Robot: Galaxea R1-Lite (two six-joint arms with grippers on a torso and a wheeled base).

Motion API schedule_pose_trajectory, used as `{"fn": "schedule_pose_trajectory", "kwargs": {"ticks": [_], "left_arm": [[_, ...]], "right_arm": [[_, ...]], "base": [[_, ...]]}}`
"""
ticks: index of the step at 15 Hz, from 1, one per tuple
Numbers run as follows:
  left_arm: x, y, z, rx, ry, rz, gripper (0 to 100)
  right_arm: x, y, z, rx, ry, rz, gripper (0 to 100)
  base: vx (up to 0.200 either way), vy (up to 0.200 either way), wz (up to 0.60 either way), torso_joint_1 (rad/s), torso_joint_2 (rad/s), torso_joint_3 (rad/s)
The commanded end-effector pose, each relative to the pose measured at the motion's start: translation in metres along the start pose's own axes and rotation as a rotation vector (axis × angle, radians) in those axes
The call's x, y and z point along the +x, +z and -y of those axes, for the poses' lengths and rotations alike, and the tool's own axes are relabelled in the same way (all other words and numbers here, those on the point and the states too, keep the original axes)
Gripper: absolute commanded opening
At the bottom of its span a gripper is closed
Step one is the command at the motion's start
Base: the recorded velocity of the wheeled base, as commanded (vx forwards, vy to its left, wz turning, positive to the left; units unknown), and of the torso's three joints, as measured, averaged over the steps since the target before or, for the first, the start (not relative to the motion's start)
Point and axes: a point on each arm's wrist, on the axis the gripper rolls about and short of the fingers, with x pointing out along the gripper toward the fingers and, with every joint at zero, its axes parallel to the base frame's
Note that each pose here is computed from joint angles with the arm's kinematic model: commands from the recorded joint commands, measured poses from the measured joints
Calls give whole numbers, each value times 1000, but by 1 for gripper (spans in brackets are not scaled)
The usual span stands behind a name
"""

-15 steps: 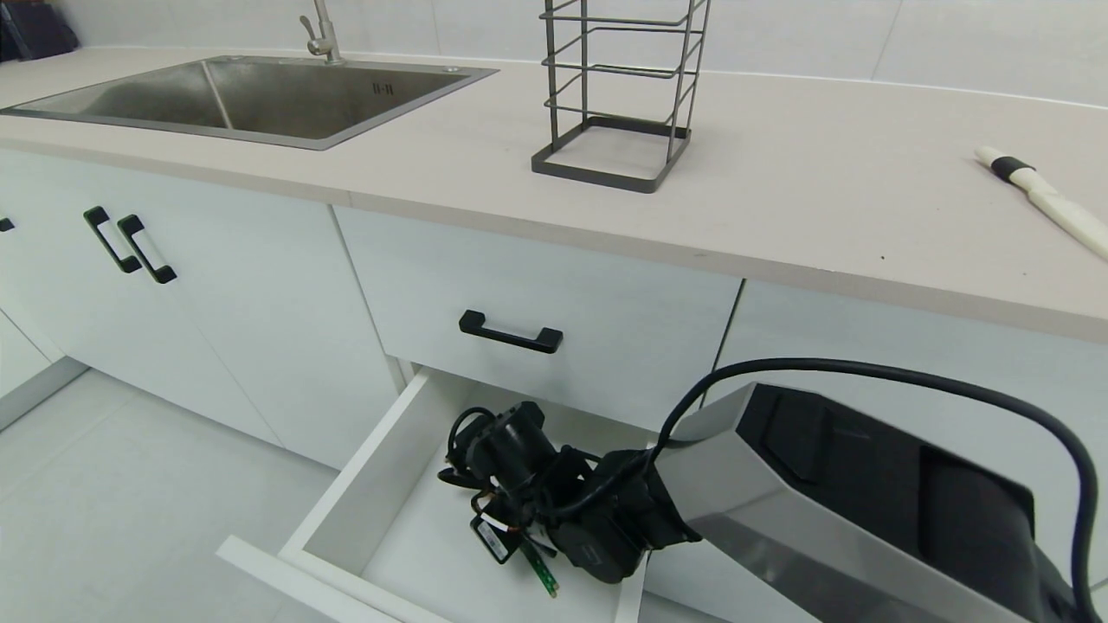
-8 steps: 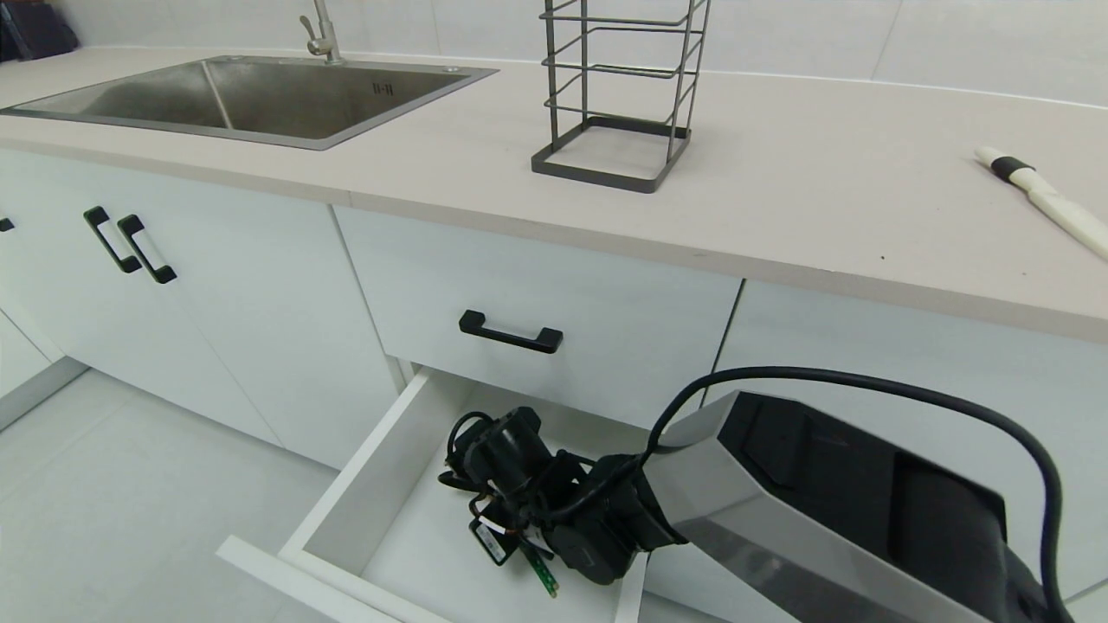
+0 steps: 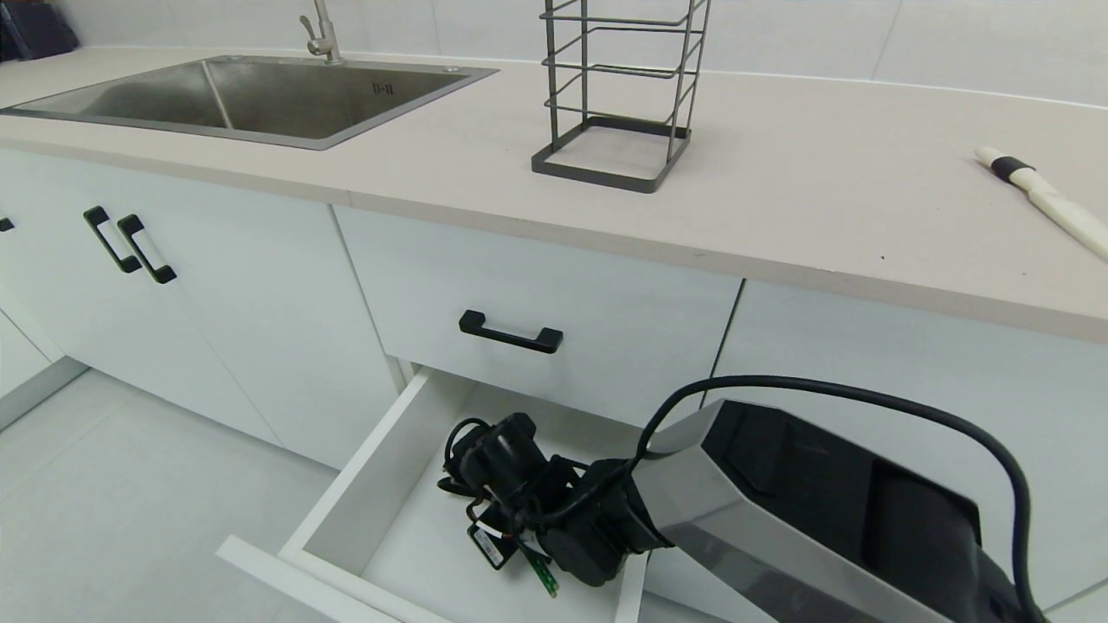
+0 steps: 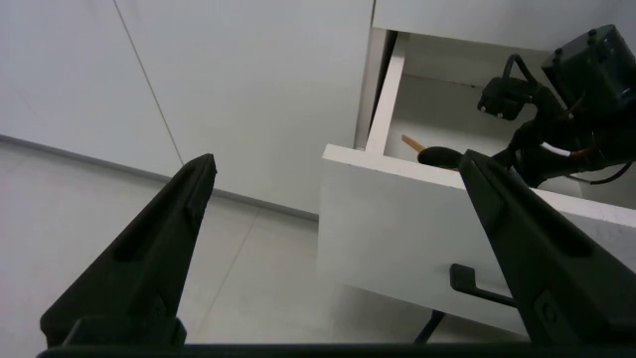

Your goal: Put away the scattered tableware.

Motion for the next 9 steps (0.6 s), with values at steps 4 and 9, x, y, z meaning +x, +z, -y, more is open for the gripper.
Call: {"fn": "schedule_pose_trajectory", "kwargs": {"ticks": [4,9], "left_arm": [[0,0,0,0,0,-1,100],[0,0,0,0,0,-1,100]], "right_arm": [[10,-5,-2,-3,0,-13,0],[13,-7,-3,-4,1,-22,100]], "base": [[0,0,0,0,0,0],[0,0,0,0,0,0]]}}
